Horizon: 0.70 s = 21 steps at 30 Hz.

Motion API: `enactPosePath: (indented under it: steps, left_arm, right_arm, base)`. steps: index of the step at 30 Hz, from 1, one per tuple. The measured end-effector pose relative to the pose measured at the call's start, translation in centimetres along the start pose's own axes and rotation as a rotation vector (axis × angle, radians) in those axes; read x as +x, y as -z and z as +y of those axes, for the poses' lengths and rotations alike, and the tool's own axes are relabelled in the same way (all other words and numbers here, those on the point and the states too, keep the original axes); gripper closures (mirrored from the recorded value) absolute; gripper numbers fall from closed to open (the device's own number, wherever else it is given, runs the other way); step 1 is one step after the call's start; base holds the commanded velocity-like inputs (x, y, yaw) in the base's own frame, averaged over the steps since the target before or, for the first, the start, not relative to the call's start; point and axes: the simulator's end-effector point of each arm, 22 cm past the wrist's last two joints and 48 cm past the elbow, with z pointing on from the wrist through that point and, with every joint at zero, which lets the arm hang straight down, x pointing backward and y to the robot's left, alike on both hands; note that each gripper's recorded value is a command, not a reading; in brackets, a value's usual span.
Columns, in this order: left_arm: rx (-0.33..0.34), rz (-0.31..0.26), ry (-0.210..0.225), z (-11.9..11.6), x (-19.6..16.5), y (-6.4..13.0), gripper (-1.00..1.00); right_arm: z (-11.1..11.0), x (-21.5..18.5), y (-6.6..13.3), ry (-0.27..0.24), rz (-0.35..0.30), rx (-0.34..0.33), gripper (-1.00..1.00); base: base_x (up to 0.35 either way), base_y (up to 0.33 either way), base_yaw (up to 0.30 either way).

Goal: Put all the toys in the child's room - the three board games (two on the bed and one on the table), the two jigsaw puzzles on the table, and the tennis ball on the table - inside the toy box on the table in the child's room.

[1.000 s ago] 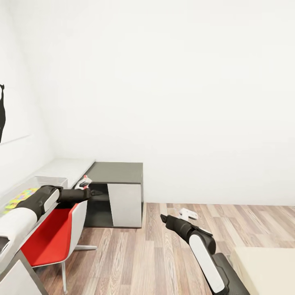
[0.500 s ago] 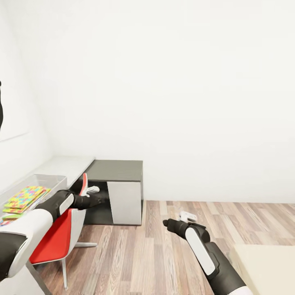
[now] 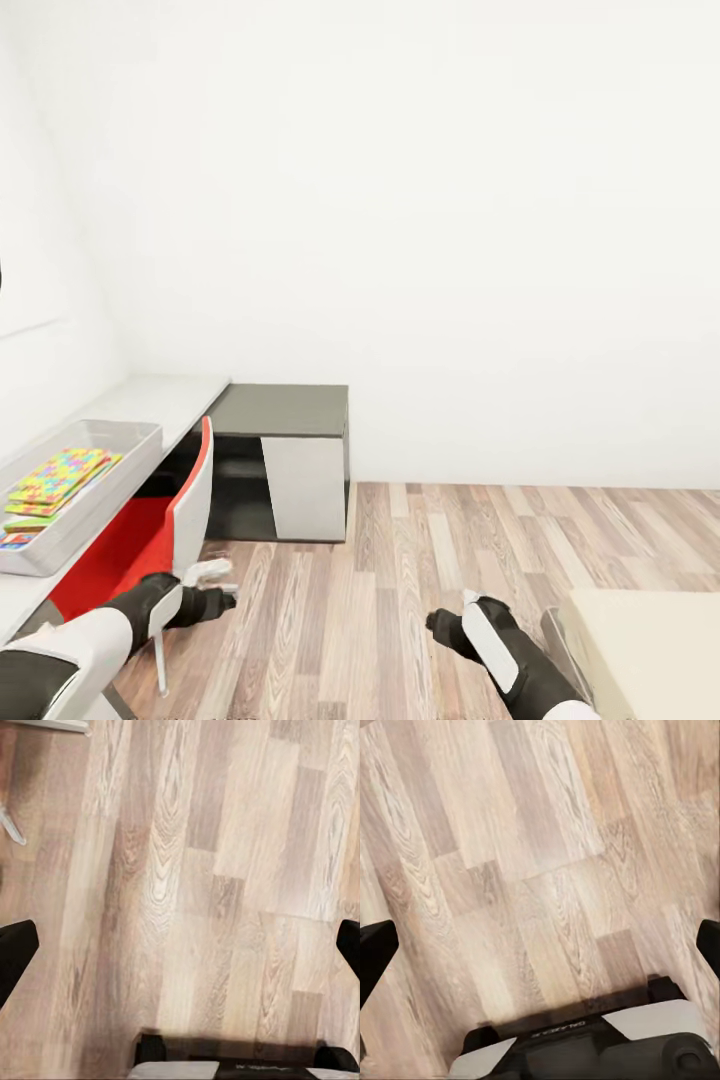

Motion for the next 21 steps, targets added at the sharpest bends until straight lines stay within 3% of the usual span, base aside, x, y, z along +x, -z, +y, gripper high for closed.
enactPosePath:
  steps: [3,8,12,16,21]
  left_arm:
    - [-0.076,0.035,-0.010,2.5,6.4,-1.6,-1.00]
    - [-0.136,0.102,-0.040,5.3,16.7,-2.6,-1.00]
    - [-0.158,0.129,-0.089,7.0,22.9,-2.5,-1.00]
    - [-0.173,0.170,-0.155,8.9,30.8,-1.3,-1.00]
    - [-0.176,0.204,-0.185,10.2,37.7,0.5,-1.00]
  right_arm:
    - [-3.5,5.1,-2.6,-0.014,0.055,0.099,-1.00]
    - [-9.4,12.2,-4.7,0.065,0.084,0.264,-1.00]
    - [-12.5,14.9,-4.9,0.087,0.079,0.333,-1.00]
    - [-17.9,22.4,-4.1,0.101,0.128,0.411,-1.00]
    - [-22.2,29.7,-2.3,0.125,0.171,0.462,-1.00]
  base:
    - [0.000,0.000,0.000]
    - [0.000,0.000,0.000]
    - [0.000,0.000,0.000]
    - [0.000,0.000,0.000]
    - [0.000,0.000,0.000]
